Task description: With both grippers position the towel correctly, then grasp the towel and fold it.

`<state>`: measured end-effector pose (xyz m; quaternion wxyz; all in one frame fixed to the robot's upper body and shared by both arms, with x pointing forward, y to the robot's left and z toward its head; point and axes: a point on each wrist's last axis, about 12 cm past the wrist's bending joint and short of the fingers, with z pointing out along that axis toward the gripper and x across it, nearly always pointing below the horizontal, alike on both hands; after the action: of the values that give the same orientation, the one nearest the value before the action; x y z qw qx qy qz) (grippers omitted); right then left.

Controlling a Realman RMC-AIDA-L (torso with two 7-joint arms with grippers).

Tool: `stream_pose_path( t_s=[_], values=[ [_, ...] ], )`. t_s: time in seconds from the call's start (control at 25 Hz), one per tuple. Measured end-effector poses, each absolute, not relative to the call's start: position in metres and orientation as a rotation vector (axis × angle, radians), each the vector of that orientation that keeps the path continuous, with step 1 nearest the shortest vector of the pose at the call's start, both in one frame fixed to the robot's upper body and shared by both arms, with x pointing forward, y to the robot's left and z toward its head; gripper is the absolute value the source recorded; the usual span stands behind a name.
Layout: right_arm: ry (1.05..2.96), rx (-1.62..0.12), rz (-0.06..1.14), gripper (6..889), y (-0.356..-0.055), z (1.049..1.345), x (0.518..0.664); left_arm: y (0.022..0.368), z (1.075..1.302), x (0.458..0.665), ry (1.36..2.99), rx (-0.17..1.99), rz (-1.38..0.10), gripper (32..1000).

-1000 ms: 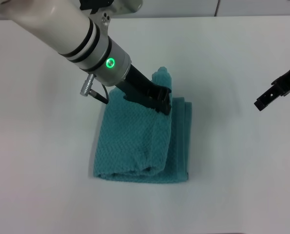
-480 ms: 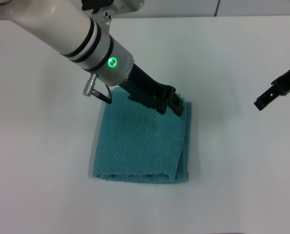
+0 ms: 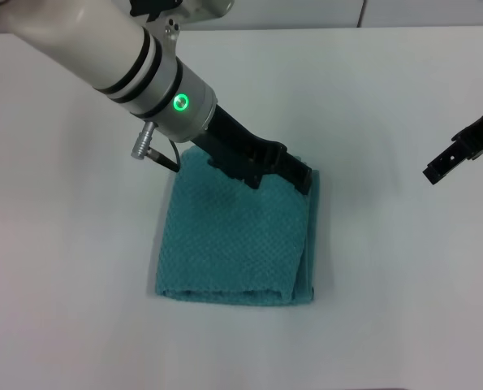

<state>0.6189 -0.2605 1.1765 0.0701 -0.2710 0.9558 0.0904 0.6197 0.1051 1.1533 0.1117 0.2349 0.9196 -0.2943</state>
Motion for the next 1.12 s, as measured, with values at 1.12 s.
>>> stream_pose_path(
  t_s=[1.12],
  values=[
    [2.872,-0.815,0.271,860,-0.260,1.175,0.619,0.187,1.164,0.623,2.892,0.464,-0.416,894]
  ],
)
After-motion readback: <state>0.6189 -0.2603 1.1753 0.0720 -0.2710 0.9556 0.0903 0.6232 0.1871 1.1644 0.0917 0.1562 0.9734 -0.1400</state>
